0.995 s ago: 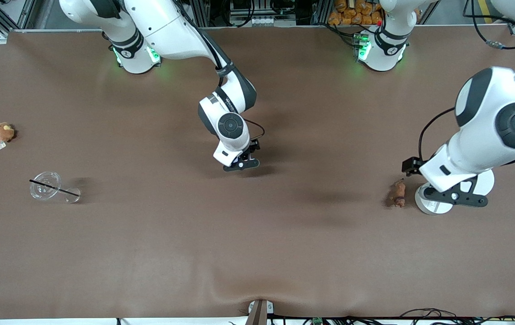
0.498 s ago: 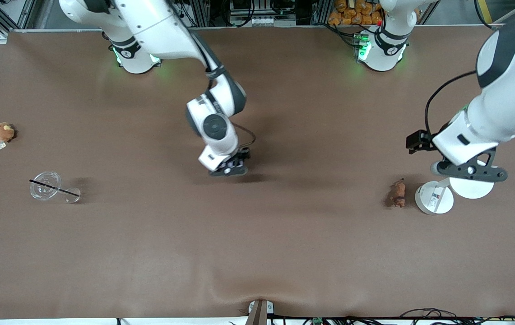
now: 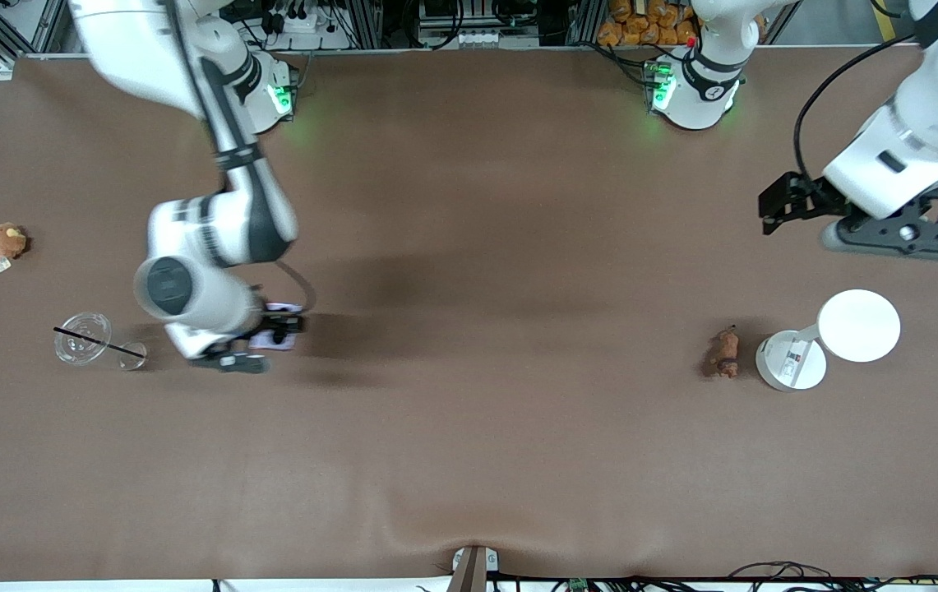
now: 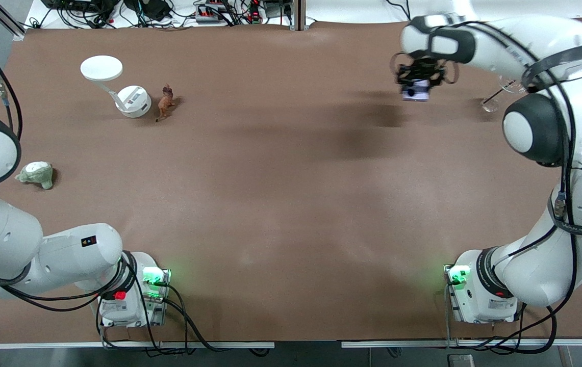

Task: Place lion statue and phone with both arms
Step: 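Carry the phone toward the glass cup while the left gripper withdraws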

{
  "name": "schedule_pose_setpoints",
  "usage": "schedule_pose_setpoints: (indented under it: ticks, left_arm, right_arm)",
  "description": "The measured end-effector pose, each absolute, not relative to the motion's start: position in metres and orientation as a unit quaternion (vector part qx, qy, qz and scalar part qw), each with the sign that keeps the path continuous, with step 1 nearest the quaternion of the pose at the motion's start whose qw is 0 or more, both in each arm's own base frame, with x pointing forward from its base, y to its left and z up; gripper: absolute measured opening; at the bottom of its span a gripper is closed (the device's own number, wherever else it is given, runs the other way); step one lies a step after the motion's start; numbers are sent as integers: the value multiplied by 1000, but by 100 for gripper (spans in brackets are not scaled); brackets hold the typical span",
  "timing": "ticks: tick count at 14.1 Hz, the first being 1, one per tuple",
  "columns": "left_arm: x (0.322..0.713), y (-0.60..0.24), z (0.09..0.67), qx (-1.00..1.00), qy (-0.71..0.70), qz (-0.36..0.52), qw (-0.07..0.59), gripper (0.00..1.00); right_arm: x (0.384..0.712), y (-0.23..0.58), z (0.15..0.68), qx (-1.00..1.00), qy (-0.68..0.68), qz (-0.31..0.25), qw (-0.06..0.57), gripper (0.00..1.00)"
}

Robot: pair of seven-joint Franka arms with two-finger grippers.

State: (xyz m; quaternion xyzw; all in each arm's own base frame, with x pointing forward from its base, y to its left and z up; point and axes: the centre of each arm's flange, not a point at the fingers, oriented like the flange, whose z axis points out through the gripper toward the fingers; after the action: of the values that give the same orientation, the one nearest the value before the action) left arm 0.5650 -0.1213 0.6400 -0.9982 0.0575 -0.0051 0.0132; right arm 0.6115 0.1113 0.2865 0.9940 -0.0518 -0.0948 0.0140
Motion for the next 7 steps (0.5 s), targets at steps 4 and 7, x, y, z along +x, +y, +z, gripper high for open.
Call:
schedule_pose_setpoints:
  ticks: [4,7]
  left_arm:
    - [548,-96,653,-999,25,23,8,100]
    - [525,-94,665,-999,22,31,13,100]
  right_arm:
    - [609,14,262,992,-40,-120,7,84]
    - [616,-9,232,995,-35,-96,21,84]
